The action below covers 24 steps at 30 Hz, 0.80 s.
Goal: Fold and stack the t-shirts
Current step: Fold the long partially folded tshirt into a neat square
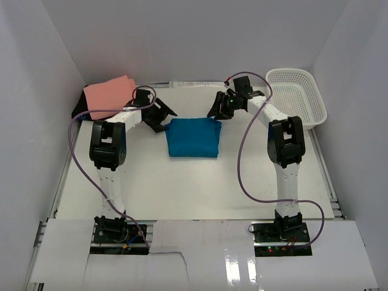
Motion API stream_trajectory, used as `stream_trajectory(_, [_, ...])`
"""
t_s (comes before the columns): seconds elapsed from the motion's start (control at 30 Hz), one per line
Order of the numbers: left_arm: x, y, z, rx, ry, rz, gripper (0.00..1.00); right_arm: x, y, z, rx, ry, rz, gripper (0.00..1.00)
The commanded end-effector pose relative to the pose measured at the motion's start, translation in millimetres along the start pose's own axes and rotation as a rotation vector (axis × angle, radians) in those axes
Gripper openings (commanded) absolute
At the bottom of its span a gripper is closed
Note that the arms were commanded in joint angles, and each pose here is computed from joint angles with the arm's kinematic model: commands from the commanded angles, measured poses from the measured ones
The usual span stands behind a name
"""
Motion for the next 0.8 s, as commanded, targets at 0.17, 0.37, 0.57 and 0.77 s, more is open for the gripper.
stream_trajectory(0.17, [-49.8, -56.6, -30.2, 0.123, -0.205, 0.056, 0.98, -74.2, 3.1, -21.1, 0.099, -0.279, -0.137, 0.57])
stream_trajectory(0.37, [-47.5, -100.4, -95.3, 0.213, -0.317, 0.225, 0.98, -53.0, 15.8, -24.3, 0.015, -0.226, -0.144, 0.56])
stream_trajectory(0.57, [6.3, -103.0, -98.5, 0.318, -0.155, 0.320, 0.98, -24.6, 16.0, -4.7, -0.081, -0.159, -0.087, 0.43])
stream_trajectory(0.77, [67.6, -98.8, -50.9, 0.443, 0.125, 0.378, 0.96, -7.7, 19.0, 14.3, -0.197, -0.118, -0.013, 0.08])
Point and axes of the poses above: each gripper's point midway between its finger pads, its own z axis out along the fingers, its own y axis along the line the jaws close on, x = y × z, the point moved 1 cm from there along -z, back along the fingers, and after that the axes turned 7 degrees about -z, right-handed, at the moved point
